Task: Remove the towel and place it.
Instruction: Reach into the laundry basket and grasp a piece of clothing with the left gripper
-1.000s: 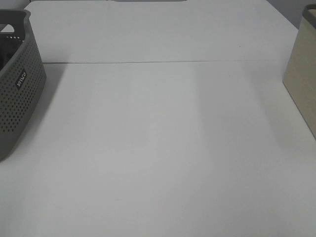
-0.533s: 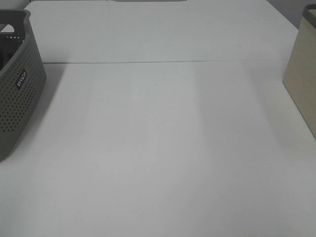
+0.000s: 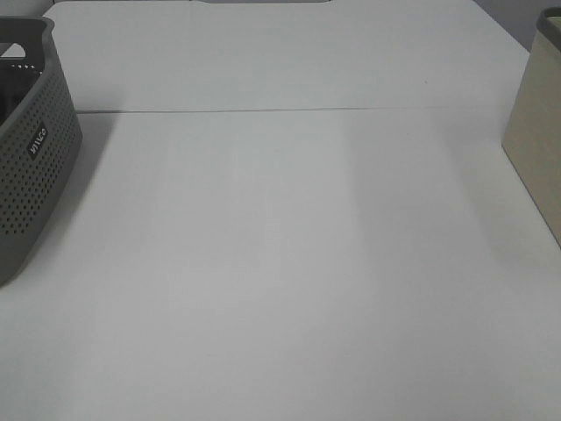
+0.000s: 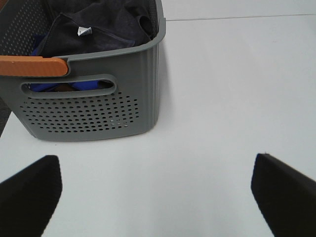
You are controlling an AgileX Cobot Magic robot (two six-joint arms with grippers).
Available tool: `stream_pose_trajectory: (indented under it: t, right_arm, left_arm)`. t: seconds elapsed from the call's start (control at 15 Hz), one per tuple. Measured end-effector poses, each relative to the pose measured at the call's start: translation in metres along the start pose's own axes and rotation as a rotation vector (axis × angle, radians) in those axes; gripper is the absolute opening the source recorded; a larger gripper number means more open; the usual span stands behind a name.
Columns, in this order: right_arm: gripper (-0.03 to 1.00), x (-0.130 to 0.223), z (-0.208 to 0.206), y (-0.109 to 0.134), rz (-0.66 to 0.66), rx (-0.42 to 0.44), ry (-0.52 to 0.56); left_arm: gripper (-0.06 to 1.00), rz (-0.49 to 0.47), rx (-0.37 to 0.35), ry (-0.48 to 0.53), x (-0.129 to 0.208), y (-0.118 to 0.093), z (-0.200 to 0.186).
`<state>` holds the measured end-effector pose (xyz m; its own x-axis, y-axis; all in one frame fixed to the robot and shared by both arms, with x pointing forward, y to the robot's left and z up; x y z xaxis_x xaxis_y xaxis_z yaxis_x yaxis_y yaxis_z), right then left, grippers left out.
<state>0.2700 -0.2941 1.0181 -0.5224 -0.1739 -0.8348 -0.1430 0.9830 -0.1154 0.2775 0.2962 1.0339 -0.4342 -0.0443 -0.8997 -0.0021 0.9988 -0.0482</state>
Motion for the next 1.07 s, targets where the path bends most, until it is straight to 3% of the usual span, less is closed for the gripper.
stream_pose_trajectory:
  t: [0.47,0.6,0.73,0.87,1.07]
  right_arm:
    - [0.57,0.000,0.000,0.000,0.000,0.000,0.000]
    - [0.57,0.000,0.000,0.000,0.000,0.000,0.000]
    - [0.57,0.000,0.000,0.000,0.000,0.000,0.000]
    - [0.57,0.000,0.000,0.000,0.000,0.000,0.000]
    - [0.57,0.000,0.000,0.000,0.000,0.000,0.000]
  left_arm:
    - [0.99,0.004,0.008,0.000,0.000,-0.001,0.000]
    - [0.99,0.044,0.033,0.022,-0.001,-0.005,0.000]
    - [0.99,0.179,0.085,0.223,-0.022,-0.011,0.000]
    - [0.99,0.236,0.098,0.284,-0.052,-0.011,0.009]
    - [0.99,0.437,0.126,0.363,-0.116,-0.009,0.042]
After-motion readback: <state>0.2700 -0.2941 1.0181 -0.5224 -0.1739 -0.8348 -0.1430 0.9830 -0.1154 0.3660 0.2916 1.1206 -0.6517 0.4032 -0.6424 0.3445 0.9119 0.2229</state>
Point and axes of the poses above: a point on each arm's last joint axis where the gripper is mounted, z pointing out along that axis toward the gripper, y along the wrist's bending axis when the last joint is at zero, x = y × z, the point moved 5 cm from there along z, pointing out along that axis toward the gripper, and after that the axes turned 2 degrees about -z, right-handed, at the moved point
